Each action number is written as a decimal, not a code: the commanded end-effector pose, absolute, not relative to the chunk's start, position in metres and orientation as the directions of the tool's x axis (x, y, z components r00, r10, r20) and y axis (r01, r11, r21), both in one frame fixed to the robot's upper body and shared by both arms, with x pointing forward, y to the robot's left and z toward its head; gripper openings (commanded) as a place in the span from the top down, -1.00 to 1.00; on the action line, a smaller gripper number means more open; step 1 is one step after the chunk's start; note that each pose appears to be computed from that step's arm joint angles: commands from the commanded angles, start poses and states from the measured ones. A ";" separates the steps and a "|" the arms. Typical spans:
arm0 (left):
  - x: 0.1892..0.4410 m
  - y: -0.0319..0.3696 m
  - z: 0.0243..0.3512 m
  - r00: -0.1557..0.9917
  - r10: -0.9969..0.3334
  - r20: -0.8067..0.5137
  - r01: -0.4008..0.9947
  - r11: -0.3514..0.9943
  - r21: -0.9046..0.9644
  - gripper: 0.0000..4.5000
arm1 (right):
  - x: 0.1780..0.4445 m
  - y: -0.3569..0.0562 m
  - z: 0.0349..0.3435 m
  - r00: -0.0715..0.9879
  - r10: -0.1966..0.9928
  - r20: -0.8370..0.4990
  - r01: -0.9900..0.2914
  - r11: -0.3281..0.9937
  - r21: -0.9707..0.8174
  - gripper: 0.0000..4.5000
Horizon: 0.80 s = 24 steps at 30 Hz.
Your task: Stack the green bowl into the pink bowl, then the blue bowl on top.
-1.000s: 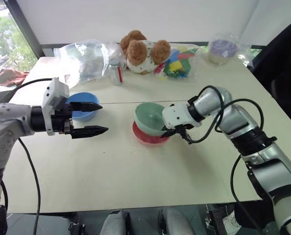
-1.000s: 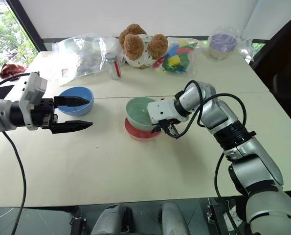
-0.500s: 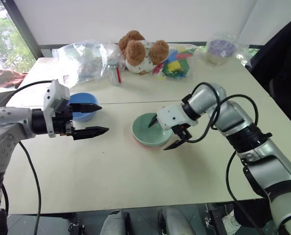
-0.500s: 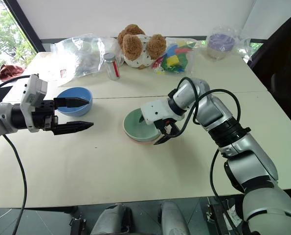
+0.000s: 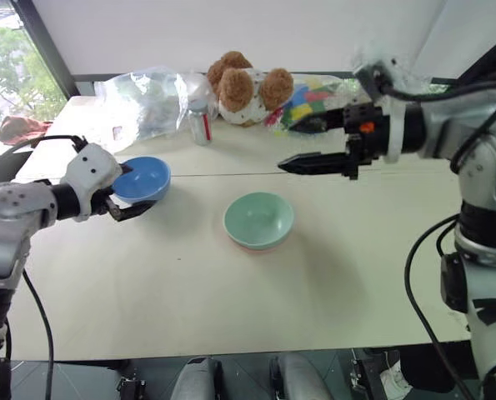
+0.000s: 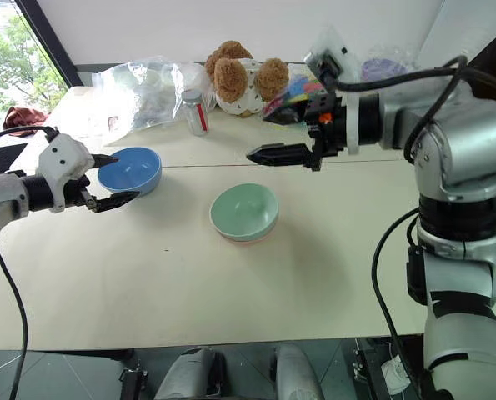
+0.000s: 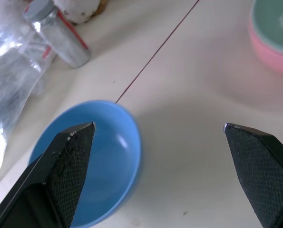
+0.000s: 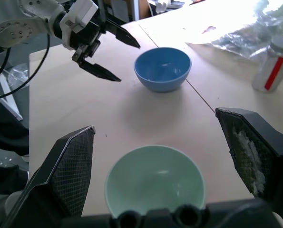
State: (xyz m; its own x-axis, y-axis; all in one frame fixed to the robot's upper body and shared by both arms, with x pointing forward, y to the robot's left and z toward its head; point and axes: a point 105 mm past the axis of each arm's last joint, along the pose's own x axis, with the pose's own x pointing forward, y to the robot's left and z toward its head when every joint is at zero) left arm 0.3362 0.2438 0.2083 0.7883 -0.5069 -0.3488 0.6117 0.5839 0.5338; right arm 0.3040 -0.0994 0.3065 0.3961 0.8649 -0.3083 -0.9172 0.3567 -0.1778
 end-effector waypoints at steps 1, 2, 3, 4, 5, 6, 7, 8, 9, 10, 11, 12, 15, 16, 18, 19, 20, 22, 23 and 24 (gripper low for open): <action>0.348 0.253 0.206 0.812 -0.438 -0.385 0.576 0.503 0.644 -1.00 | 0.289 -0.103 0.323 0.449 0.863 -0.230 -0.893 0.431 -0.129 -0.96; 0.351 0.253 0.203 0.811 -0.433 -0.394 0.579 0.493 0.649 -1.00 | 0.286 -0.102 0.324 0.449 0.865 -0.226 -0.894 0.431 -0.125 -0.96; 0.354 0.253 0.199 0.806 -0.432 -0.405 0.586 0.488 0.647 -1.00 | 0.282 -0.102 0.324 0.448 0.867 -0.217 -0.894 0.433 -0.115 -0.96; 0.360 0.254 0.194 0.813 -0.419 -0.405 0.578 0.497 0.647 -1.00 | 0.278 -0.102 0.324 0.445 0.871 -0.210 -0.896 0.431 -0.111 -0.96; 0.365 0.255 0.186 0.807 -0.407 -0.427 0.587 0.485 0.648 -1.00 | 0.272 -0.101 0.324 0.430 0.881 -0.198 -0.903 0.417 -0.108 -0.96; 0.369 0.256 0.179 0.803 -0.395 -0.446 0.594 0.481 0.644 -1.00 | 0.266 -0.099 0.325 0.412 0.892 -0.186 -0.911 0.398 -0.109 -0.96; 0.373 0.258 0.175 0.805 -0.382 -0.454 0.593 0.486 0.642 -1.00 | 0.263 -0.098 0.325 0.401 0.899 -0.178 -0.915 0.386 -0.114 -0.96; 0.376 0.260 0.172 0.805 -0.376 -0.459 0.593 0.488 0.641 -1.00 | 0.261 -0.097 0.325 0.396 0.902 -0.172 -0.918 0.380 -0.116 -0.96; 0.379 0.260 0.169 0.808 -0.372 -0.458 0.590 0.496 0.637 -1.00 | 0.260 -0.096 0.326 0.395 0.903 -0.166 -0.917 0.379 -0.122 -0.96; 0.382 0.260 0.167 0.809 -0.370 -0.457 0.588 0.500 0.636 -1.00 | 0.259 -0.096 0.327 0.394 0.905 -0.160 -0.918 0.377 -0.126 -0.96; 0.384 0.260 0.165 0.809 -0.369 -0.457 0.587 0.502 0.635 -1.00 | 0.258 -0.095 0.328 0.393 0.906 -0.156 -0.918 0.376 -0.128 -0.96; 0.389 0.261 0.161 0.812 -0.361 -0.458 0.584 0.513 0.630 -1.00 | 0.257 -0.095 0.328 0.396 0.905 -0.157 -0.916 0.378 -0.132 -0.96; 0.398 0.263 0.154 0.820 -0.347 -0.455 0.571 0.532 0.625 -0.75 | 0.257 -0.097 0.328 0.410 0.898 -0.160 -0.910 0.391 -0.138 -1.00; 0.399 0.262 0.154 0.817 -0.355 -0.454 0.576 0.529 0.624 -0.61 | 0.257 -0.098 0.328 0.417 0.895 -0.160 -0.907 0.398 -0.139 -1.00; 0.402 0.259 0.157 0.814 -0.375 -0.444 0.581 0.522 0.624 -0.19 | 0.257 -0.099 0.328 0.427 0.890 -0.164 -0.903 0.407 -0.141 -1.00; 0.403 0.257 0.159 0.812 -0.383 -0.440 0.583 0.520 0.624 0.05 | 0.257 -0.100 0.328 0.429 0.888 -0.166 -0.902 0.409 -0.141 -1.00; 0.404 0.254 0.163 0.806 -0.403 -0.433 0.591 0.521 0.616 0.30 | 0.257 -0.101 0.327 0.434 0.885 -0.170 -0.899 0.414 -0.141 -1.00; 0.403 0.249 0.168 0.785 -0.446 -0.431 0.618 0.509 0.599 0.76 | 0.257 -0.103 0.326 0.444 0.879 -0.175 -0.895 0.424 -0.140 -1.00; 0.401 0.244 0.172 0.762 -0.482 -0.433 0.643 0.486 0.592 0.99 | 0.257 -0.104 0.326 0.449 0.876 -0.176 -0.892 0.430 -0.139 -1.00; 0.397 0.235 0.177 0.724 -0.543 -0.427 0.678 0.443 0.586 0.99 | 0.257 -0.105 0.327 0.455 0.873 -0.178 -0.889 0.435 -0.142 -1.00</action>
